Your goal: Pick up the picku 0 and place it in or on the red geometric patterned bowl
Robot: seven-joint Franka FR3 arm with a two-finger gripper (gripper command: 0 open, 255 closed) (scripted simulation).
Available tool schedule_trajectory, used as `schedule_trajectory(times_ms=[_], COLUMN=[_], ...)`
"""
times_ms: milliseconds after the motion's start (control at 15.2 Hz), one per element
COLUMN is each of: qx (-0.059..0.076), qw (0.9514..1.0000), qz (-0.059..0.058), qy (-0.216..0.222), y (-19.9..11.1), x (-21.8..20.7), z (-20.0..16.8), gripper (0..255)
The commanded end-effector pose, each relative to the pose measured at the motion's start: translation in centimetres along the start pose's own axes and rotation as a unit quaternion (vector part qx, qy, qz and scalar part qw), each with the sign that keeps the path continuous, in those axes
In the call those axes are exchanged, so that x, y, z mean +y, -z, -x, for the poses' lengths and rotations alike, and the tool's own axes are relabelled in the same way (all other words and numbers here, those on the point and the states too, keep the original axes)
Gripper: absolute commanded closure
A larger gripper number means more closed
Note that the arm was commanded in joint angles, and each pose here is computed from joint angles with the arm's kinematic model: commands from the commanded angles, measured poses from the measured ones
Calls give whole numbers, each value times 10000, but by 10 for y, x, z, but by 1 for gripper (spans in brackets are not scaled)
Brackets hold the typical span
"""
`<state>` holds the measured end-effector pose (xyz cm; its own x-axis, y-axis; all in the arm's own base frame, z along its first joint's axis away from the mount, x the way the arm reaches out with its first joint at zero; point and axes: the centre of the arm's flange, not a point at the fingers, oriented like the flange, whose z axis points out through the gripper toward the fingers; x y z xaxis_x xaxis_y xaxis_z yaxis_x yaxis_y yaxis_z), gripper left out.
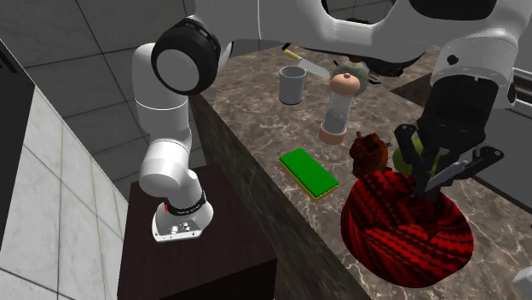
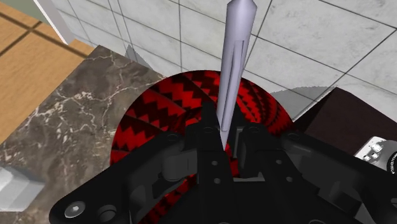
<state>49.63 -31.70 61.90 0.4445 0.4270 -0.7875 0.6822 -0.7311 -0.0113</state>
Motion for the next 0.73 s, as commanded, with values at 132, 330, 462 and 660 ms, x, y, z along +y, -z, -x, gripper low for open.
schedule_trajectory(times_ms=[132, 330, 462, 660], qx=[1, 1, 1, 1], qw=[10000, 10000, 10000, 10000], qz=[1, 1, 1, 1], qy=[-1, -1, -1, -1], y=[-1, -1, -1, -1], x=[0, 0, 0, 0], z=[-2, -2, -2, -2], gripper=[255, 255, 0, 0])
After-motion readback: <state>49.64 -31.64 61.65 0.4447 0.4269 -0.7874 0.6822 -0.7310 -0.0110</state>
